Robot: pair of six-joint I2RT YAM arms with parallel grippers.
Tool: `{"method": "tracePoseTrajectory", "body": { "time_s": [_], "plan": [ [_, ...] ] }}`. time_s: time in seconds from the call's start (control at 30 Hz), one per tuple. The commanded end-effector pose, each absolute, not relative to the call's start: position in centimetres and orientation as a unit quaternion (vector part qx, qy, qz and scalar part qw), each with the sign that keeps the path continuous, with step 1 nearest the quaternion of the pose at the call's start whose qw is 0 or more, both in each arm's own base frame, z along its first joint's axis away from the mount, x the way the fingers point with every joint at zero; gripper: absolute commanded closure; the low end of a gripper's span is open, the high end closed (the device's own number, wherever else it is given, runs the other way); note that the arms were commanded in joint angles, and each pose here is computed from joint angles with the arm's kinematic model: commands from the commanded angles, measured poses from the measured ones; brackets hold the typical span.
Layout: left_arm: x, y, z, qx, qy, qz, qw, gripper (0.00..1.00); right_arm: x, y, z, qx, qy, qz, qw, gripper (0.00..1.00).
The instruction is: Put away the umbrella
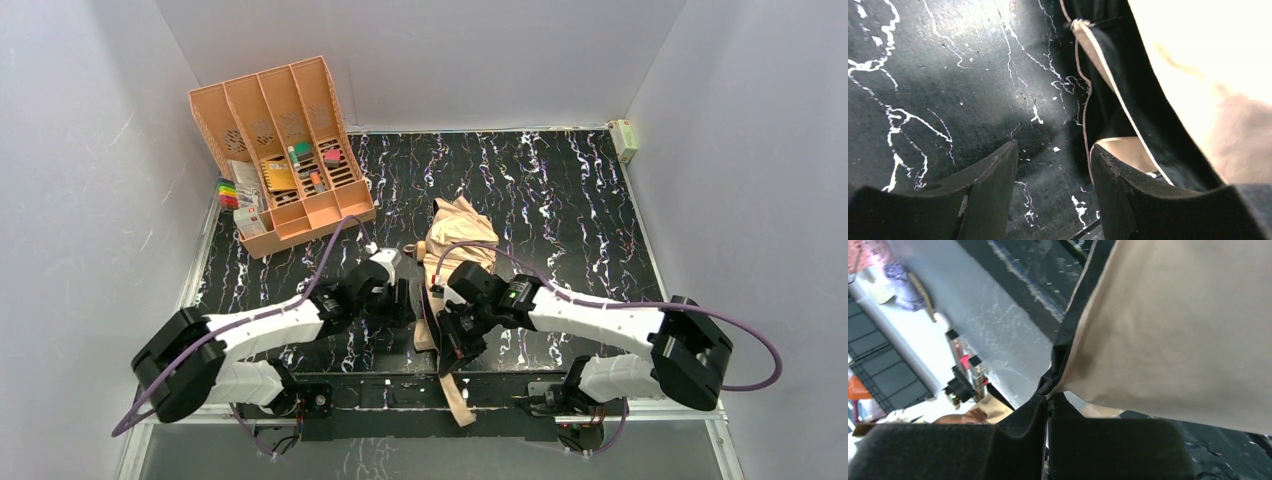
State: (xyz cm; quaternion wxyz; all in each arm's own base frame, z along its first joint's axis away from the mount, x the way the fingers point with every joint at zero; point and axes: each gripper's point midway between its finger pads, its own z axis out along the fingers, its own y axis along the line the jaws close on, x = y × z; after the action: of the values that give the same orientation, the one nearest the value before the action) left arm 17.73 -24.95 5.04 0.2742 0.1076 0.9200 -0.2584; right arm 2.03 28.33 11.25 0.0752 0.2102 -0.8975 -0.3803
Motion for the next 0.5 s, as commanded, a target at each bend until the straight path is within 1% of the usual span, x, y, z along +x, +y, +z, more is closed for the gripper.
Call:
{"method": "tracePoseTrajectory", "body": {
  "time_s": [0.0,0.1,0.33,0.47],
  "plan": [
    [18.2,-26.5,4.0,0.123,0.918,-0.272,0.26,0.5,3.7,28.2,9.2,0.191,-0.921,-0.339,0.026,0.92],
    [18.4,-27.9,3.5,0.134,0.915,-0.287,0.248,0.56,4.9,26.7,7.8,0.164,-0.941,-0.296,-0.008,0.87],
    [19.6,-31.2,2.7,0.162,0.906,-0.315,0.232,0.67,6.2,24.2,5.9,0.105,-0.96,-0.256,-0.049,0.87],
    [20.0,-32.7,2.2,0.174,0.903,-0.324,0.221,0.7,7.3,22.7,5.4,0.074,-0.964,-0.246,-0.069,0.85]
  ]
}}
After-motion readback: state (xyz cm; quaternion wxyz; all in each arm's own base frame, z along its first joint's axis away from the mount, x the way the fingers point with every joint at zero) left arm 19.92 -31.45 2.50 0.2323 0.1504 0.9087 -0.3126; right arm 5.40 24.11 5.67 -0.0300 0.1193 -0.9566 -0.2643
